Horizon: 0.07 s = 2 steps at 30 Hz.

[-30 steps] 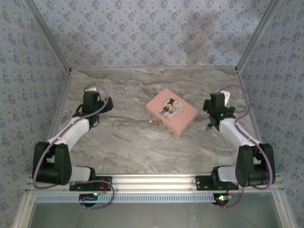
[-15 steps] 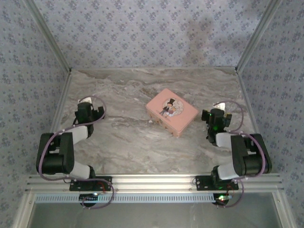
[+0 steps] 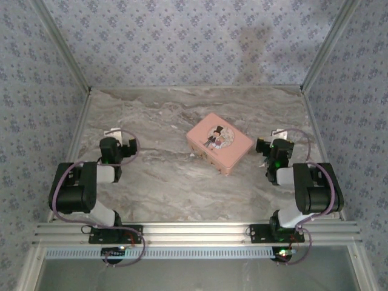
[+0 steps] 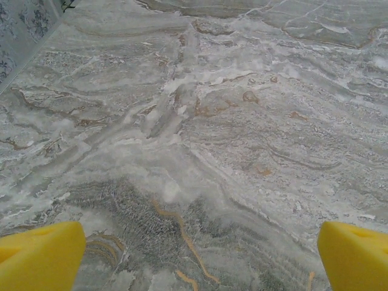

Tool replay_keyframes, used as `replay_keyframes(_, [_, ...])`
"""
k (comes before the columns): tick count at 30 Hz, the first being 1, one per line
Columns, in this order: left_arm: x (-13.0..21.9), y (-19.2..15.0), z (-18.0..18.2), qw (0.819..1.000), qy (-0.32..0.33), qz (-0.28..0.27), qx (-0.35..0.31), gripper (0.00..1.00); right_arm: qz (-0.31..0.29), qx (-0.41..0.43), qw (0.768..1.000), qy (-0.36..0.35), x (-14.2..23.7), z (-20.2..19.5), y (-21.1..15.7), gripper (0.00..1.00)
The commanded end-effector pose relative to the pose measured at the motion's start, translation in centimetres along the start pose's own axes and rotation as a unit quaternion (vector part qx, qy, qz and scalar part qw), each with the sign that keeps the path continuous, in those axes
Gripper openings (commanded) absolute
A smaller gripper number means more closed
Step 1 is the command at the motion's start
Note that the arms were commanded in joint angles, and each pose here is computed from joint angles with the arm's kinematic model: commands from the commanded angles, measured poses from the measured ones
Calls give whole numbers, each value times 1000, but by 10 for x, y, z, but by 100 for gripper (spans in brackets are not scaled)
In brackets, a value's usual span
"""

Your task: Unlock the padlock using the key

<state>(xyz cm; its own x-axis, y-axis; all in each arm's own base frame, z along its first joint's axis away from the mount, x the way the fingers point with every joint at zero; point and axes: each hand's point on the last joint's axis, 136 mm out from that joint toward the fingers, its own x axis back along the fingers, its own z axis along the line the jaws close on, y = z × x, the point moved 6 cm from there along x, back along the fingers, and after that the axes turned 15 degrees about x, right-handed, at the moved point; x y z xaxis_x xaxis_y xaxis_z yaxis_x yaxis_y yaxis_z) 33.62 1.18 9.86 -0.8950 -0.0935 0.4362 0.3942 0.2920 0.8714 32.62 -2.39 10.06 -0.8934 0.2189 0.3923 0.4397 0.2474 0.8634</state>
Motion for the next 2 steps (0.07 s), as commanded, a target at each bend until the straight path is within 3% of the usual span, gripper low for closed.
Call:
replay_keyframes(1, [1, 13, -7, 999, -18, -28, -7, 98, -21, -1, 1000, 6, -2, 0, 11, 100])
replay_keyframes(2, [1, 13, -7, 999, -18, -27, -7, 98, -20, -1, 1000, 6, -2, 0, 11, 100])
